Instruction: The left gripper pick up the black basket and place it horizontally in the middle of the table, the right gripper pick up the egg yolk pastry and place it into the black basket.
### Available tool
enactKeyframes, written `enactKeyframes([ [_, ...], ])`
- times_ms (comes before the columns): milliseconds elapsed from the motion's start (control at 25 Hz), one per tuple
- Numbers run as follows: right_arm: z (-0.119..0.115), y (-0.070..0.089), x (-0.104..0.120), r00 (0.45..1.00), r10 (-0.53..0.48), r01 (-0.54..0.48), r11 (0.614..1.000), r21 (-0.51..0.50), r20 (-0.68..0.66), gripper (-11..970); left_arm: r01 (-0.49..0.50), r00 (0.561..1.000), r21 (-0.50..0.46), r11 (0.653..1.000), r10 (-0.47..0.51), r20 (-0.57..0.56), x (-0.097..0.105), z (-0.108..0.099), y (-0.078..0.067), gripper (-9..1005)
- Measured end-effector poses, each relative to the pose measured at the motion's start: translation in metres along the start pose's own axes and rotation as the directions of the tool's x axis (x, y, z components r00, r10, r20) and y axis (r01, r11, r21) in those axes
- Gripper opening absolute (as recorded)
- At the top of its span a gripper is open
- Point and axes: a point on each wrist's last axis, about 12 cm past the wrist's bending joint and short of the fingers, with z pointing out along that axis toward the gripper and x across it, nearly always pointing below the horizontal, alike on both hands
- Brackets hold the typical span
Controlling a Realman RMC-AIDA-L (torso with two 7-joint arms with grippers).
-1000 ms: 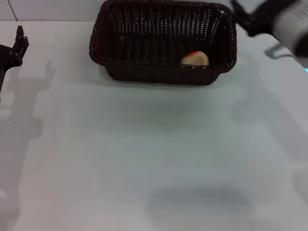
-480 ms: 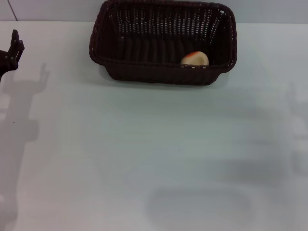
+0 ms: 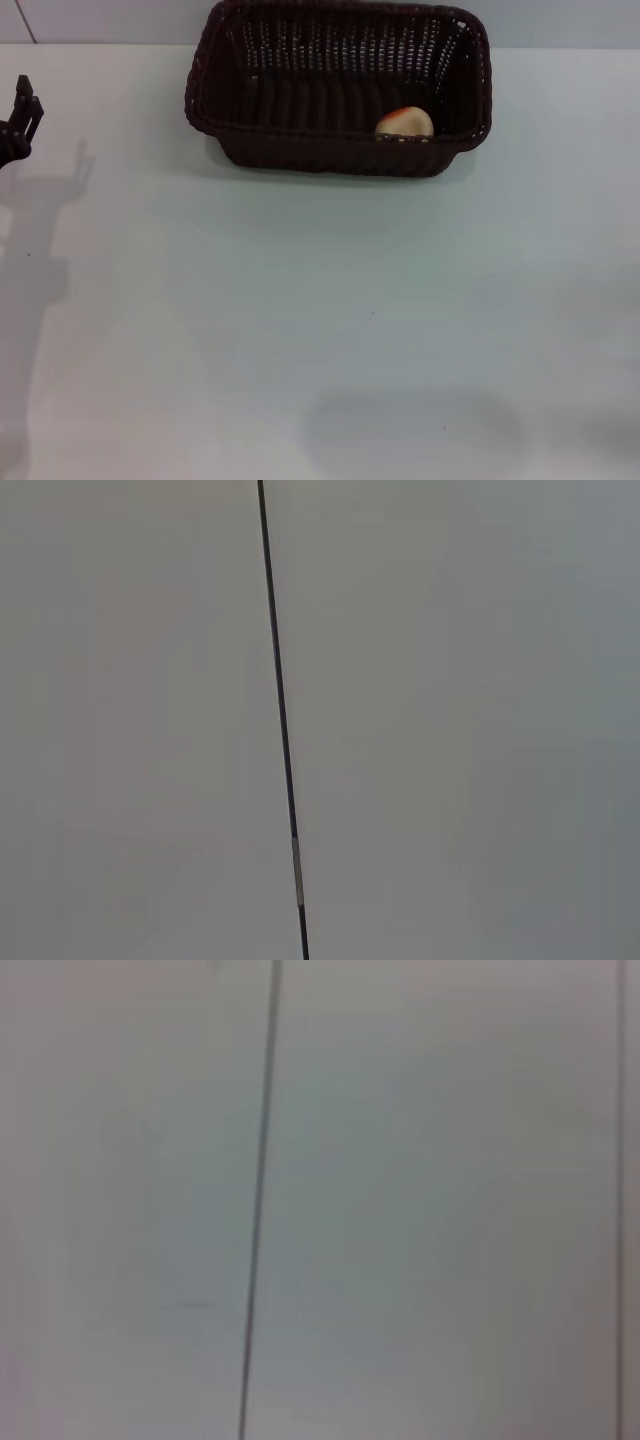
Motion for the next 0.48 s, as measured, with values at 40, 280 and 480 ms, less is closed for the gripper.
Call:
enactKeyframes([
  [40, -0.001, -0.003, 0.0014, 1.0, 0.015, -0.015, 1.0, 0.008, -0.004, 630, 0.0, 1.0, -0.001, 1.0, 0.0, -0.001, 0.0004, -0.0006, 0.0002, 809],
  [280, 0.0, -0.0094, 0.0043, 0.998, 0.054, -0.054, 0.998, 0.018, -0.01, 630, 0.0, 1.0, -0.005, 1.0, 0.0, -0.009, 0.0024, -0.0037, 0.0014, 809],
  [480, 0.0027, -0.0106, 0.0052, 0.999, 0.045, -0.045, 0.999, 0.014, -0.013, 631, -0.001, 1.0, -0.01, 1.0, 0.001, -0.014, 0.0038, -0.0062, 0.0032, 809],
])
